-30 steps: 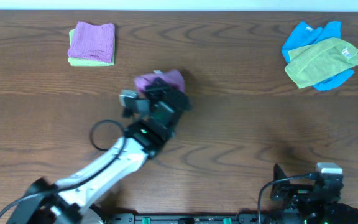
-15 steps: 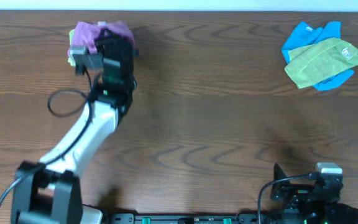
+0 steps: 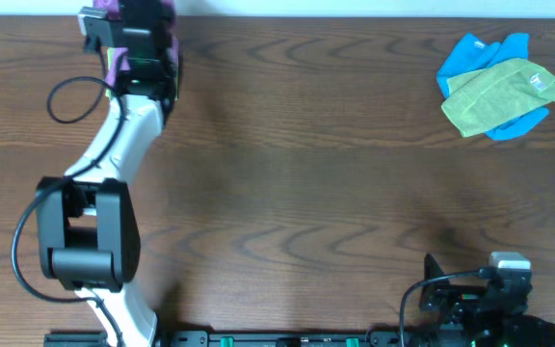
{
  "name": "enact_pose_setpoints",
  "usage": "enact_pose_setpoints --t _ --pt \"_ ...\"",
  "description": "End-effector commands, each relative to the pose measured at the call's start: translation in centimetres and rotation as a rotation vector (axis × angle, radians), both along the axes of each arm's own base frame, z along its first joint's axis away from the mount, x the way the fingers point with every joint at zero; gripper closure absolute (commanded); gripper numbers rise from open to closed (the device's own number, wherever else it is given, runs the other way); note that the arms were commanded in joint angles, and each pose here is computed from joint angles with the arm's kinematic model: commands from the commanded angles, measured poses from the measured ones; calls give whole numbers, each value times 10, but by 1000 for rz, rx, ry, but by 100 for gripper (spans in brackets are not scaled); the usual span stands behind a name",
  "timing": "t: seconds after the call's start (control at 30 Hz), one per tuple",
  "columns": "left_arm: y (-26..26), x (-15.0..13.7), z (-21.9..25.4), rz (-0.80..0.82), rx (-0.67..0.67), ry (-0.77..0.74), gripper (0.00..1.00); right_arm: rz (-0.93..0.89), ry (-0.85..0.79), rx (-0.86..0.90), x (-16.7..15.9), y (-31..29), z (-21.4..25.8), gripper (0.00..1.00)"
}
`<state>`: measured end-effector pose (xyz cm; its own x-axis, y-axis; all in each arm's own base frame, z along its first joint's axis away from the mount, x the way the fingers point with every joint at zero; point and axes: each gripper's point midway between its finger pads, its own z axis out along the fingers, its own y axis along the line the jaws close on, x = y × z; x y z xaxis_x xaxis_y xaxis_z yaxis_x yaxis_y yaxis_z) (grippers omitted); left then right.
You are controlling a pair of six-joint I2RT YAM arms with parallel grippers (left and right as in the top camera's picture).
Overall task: Fold the cloth
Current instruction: 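Grasp and lift the purple square with the left gripper, then lower the purple square onto the green cloth at top-left with left gripper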
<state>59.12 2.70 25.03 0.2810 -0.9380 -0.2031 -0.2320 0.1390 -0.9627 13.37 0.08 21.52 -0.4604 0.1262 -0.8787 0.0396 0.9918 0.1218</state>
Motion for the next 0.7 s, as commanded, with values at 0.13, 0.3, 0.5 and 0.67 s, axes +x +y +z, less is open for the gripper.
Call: enact_pose_setpoints --t 0.13,0.3,0.5,0.67 --pt "2 11 -8 -200 166 87 94 -13 -2 -15 0 -3 0 1" --pt "2 14 -22 -228 193 114 94 -13 -1 -15 0 -3 -1 1" --pt "12 23 -54 -211 176 147 94 -13 -2 -15 0 -3 0 1" --pt "24 29 -60 -190 179 118 94 -13 -2 -15 0 -3 0 1"
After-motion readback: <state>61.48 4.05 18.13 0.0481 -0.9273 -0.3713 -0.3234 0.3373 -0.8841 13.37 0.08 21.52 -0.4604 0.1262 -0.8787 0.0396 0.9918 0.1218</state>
